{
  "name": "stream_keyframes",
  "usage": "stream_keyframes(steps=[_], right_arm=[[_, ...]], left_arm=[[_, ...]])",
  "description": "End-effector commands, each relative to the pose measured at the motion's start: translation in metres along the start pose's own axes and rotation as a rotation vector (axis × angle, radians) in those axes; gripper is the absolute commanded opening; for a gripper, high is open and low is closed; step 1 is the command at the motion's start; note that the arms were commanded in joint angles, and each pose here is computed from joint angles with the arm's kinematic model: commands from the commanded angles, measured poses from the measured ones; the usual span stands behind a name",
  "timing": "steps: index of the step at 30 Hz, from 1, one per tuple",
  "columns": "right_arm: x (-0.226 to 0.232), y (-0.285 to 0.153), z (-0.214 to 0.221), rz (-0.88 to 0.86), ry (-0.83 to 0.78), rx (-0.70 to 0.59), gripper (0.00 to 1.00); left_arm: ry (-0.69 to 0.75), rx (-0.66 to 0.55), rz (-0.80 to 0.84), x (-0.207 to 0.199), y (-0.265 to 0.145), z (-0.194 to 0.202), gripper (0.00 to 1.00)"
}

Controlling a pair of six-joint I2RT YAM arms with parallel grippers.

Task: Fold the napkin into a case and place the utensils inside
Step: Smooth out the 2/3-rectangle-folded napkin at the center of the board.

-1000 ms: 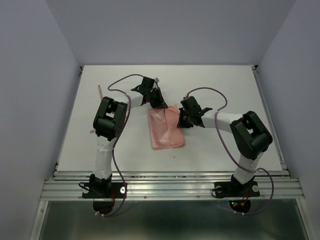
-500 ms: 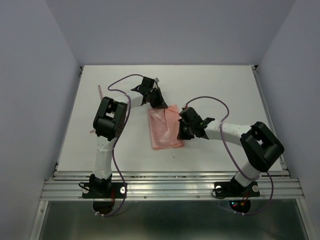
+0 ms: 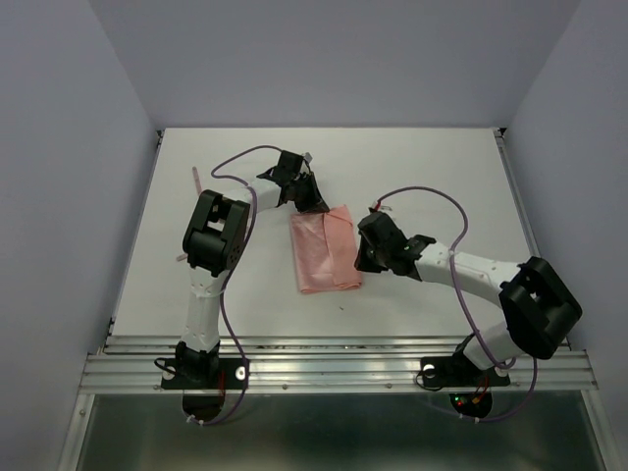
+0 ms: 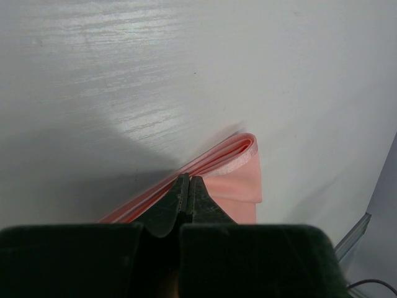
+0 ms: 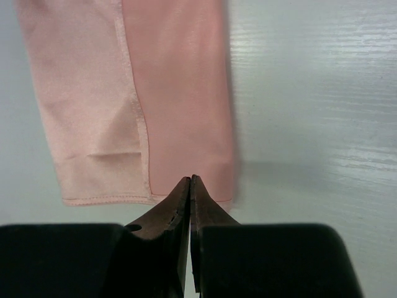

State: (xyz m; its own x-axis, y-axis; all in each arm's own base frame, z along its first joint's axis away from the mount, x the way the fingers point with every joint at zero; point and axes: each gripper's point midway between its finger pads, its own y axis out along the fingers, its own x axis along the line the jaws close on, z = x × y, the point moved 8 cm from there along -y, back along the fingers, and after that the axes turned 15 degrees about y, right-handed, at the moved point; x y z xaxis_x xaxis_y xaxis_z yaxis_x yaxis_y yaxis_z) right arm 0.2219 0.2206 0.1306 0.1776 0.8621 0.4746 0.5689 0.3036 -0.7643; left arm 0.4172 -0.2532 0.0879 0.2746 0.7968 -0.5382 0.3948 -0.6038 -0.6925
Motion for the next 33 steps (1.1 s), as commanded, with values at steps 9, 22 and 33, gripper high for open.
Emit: stream_keyframes(steps=[9,22,33], right_arm=[[-0.032,0.032,0.032,0.133,-0.018,0.094,0.06],[-0.013,0.008,0.025,0.064,-0.027,0.050,0.06],[-0.025,0.029,0.048,0.148,-0.032,0.107,0.06]], left_arm=[[0.016,-0.022,-0.003,-0.003,-0.005,-0.007,0.00],[0.015,-0.022,-0.003,-0.003,-0.005,-0.007,0.00],[0.018,-0.023,-0.003,-0.004,-0.007,-0.007,0.00]])
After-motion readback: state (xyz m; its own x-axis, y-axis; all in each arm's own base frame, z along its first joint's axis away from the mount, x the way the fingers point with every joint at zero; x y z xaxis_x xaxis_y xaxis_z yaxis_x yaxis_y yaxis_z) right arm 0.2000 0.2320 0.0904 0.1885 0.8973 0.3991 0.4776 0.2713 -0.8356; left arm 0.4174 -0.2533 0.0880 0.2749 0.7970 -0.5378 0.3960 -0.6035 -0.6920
